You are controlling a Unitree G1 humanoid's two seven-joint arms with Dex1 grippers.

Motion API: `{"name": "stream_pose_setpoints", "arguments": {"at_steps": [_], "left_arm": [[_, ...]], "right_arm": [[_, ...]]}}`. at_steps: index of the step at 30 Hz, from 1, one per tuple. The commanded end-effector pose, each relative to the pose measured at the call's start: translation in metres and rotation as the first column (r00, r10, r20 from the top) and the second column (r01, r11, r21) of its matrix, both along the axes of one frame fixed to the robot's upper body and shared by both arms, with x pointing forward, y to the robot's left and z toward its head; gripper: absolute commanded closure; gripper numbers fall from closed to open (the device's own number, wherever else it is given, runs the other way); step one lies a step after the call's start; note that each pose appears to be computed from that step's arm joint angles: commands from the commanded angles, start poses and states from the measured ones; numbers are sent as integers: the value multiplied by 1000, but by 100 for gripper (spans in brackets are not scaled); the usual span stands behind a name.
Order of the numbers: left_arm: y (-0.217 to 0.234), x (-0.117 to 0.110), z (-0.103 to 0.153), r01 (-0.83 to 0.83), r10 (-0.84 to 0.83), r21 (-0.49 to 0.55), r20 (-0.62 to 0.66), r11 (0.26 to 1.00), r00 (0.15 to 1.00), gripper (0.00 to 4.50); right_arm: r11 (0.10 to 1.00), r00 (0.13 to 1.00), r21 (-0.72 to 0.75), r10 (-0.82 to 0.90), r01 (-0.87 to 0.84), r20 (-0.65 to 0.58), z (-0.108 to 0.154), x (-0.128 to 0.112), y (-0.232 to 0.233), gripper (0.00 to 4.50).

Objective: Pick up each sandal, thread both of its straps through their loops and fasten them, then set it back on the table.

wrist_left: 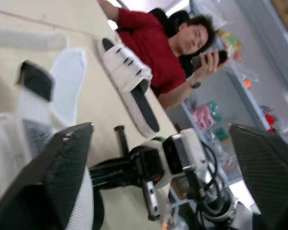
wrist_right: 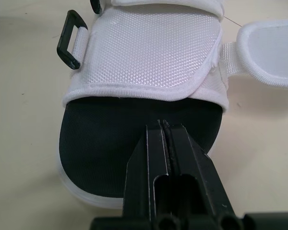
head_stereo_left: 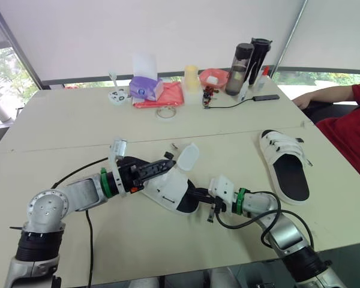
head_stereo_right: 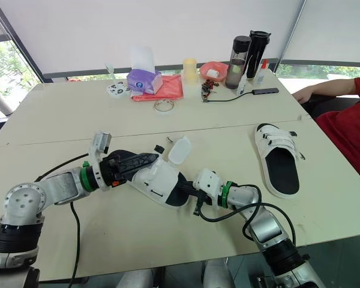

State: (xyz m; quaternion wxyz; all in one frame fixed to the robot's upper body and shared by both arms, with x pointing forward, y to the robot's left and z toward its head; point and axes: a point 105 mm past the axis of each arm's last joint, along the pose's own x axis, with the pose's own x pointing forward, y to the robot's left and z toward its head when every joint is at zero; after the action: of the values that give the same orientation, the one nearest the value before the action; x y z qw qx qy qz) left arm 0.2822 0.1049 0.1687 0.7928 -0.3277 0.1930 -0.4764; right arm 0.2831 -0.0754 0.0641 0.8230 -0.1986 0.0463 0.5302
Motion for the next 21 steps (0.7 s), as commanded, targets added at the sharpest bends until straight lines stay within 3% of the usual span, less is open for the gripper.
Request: {"name": "stream_pose_setpoints", "arguments": {"at_steps": [1,5,8,11,15,21], "left_arm": [[7,17,19,-62,60,18,123,998,991,7],[26,17,46,-46,43,8,261,999,964,7],[56,35,52,-160,148,18,290,987,946,7],[78,46,35,-225,189,104,281,969,941,7],[81,33,-7,-123,41,309,258,943,965,7],[67,11,-24,62,-152,369,221,927,963,7]], "right_arm": [[997,994,-79,-26,17,-110,-31,-11,-10,450],[997,996,-74,-21,14,-89,-18,-20,-15,450],[998,996,-63,-28,23,-86,-8,-28,-18,450],[999,993,-40,-35,31,-114,-1,-39,-16,450],[997,991,-8,-71,71,-114,11,-41,-16,450],[998,972,62,-14,29,-233,27,-59,-13,450]]}}
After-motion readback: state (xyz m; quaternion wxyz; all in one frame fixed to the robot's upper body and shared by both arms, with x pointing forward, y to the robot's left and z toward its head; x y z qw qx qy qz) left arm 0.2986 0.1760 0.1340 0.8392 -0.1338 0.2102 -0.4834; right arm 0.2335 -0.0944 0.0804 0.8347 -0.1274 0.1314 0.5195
